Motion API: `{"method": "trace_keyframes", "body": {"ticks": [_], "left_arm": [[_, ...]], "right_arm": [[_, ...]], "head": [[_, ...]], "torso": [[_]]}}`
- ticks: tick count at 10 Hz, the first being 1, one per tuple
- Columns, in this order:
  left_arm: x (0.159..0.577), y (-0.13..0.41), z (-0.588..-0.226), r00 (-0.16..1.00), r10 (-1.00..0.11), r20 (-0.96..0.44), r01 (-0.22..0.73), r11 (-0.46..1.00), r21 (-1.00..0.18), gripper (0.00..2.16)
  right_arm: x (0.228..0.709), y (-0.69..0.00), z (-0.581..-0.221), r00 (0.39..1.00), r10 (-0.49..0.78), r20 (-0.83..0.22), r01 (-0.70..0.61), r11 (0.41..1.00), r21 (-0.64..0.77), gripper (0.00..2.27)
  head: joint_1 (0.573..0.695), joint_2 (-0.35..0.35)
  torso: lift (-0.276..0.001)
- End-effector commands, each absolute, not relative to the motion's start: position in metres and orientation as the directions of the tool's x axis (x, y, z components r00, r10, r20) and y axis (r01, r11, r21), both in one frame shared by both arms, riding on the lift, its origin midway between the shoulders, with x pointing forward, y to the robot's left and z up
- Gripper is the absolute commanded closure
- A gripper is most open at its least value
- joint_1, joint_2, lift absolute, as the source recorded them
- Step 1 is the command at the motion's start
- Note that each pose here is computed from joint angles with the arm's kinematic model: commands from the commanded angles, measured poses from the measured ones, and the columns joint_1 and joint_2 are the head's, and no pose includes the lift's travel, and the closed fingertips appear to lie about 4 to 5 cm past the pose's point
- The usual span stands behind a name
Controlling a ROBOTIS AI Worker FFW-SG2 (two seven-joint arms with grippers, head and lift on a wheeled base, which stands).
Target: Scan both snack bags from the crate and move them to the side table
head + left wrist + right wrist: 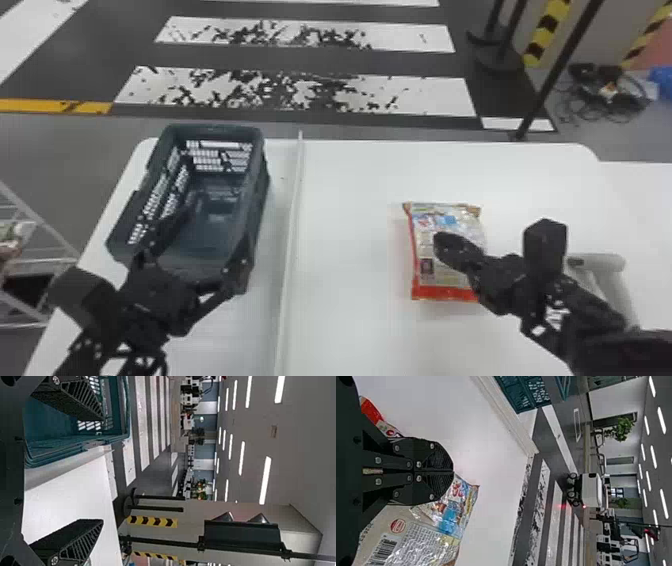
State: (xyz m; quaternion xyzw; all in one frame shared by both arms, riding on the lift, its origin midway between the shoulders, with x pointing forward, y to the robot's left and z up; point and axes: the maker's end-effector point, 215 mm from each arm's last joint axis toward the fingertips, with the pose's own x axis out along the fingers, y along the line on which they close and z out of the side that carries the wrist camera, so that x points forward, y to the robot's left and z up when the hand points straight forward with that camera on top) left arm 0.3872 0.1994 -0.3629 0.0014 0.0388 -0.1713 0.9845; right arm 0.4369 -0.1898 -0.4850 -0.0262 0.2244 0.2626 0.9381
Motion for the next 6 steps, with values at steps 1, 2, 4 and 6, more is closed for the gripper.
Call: {"method": "trace_keyframes", "body": {"ticks": [1, 2, 4, 6], "left_arm": [[0.386, 0.200, -0.364, 0.938, -0.337, -0.080, 0.338, 0.941, -0.009, 0.08], [0.386, 0.200, -0.364, 0.938, -0.337, -0.080, 0.338, 0.941, -0.009, 0.08], [0.386, 0.199, -0.363, 0.937, -0.340, -0.078, 0.340, 0.940, -0.011, 0.08], [0.385, 0.198, -0.364, 0.936, -0.342, -0.079, 0.343, 0.939, -0.012, 0.08]], "right_arm": [[0.448, -0.185, -0.493, 0.755, 0.478, -0.449, -0.511, 0.858, 0.054, 2.25], [0.453, -0.186, -0.499, 0.753, 0.472, -0.459, -0.506, 0.861, 0.054, 2.25], [0.456, -0.193, -0.512, 0.745, 0.454, -0.489, -0.496, 0.867, 0.048, 2.25], [0.453, -0.201, -0.519, 0.742, 0.440, -0.506, -0.490, 0.871, 0.039, 2.25]], "head": [[0.695, 0.012], [0.695, 0.016], [0.695, 0.017], [0.695, 0.006]], "torso": [[-0.075], [-0.075], [-0.075], [-0.075]]}}
